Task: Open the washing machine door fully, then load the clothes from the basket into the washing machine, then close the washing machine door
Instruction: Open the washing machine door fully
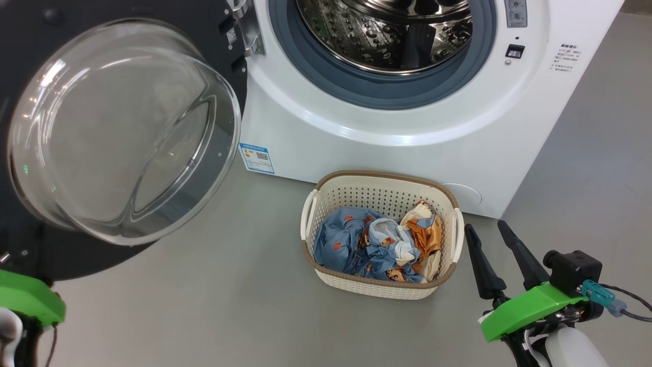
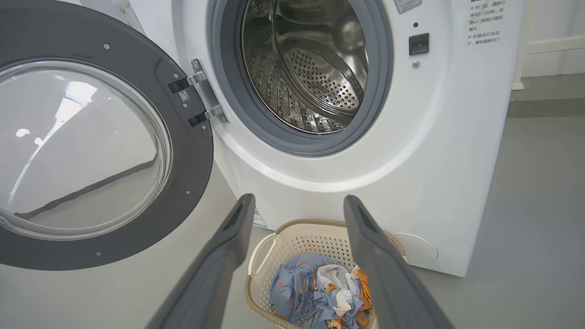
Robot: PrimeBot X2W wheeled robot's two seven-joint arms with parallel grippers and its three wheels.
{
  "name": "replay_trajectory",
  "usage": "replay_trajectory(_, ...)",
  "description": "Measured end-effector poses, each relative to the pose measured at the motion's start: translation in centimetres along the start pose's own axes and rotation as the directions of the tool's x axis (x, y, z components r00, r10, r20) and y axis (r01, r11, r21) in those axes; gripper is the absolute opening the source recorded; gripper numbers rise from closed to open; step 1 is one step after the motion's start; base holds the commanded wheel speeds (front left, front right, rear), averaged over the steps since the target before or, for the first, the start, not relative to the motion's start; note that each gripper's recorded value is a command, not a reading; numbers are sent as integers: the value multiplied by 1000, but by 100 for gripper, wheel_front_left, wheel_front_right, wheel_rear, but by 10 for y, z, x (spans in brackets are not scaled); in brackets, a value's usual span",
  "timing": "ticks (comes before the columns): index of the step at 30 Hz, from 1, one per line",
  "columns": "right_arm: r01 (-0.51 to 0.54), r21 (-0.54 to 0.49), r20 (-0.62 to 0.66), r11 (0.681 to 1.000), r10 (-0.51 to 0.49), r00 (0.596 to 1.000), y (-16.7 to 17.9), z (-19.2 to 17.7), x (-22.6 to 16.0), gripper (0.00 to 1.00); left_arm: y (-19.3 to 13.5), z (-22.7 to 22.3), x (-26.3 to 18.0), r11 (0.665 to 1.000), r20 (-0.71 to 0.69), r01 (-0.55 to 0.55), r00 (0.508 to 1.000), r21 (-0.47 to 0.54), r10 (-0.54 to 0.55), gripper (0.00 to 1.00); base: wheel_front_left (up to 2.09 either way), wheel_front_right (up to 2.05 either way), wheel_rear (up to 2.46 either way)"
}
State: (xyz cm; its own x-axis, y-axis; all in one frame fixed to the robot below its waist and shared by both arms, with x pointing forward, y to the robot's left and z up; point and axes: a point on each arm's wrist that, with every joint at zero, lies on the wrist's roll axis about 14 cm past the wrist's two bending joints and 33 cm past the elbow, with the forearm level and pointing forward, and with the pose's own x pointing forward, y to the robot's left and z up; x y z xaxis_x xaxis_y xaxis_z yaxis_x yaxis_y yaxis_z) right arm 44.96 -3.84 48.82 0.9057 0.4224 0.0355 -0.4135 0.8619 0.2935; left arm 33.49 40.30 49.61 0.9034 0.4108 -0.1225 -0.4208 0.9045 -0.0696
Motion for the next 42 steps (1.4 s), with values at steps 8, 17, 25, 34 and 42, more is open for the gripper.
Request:
replay_trajectory(8,14,-12,0,1000,-14,1000,-6,2,-7,100,-30,3,-9,998,53,62,997,-33,-60,100,0,0,0)
replay_trajectory(17,54,-32,21,998,-53,998,-19,12,-22,100,-84,24,-24,984,163,166,974,-62,-154,100,0,0,0)
replay_trajectory(25,101,-45,45,994,-99,994,-34,22,-37,100,-126,28,-33,961,190,262,952,-87,-242,100,0,0,0)
replay_trajectory(34,181,-62,83,981,-176,981,-57,38,-64,100,-179,15,-41,923,173,368,922,-108,-348,100,0,0,0)
replay_trajectory(42,253,-89,117,963,-242,963,-79,53,-90,100,-212,8,-45,888,167,442,892,-123,-421,100,0,0,0)
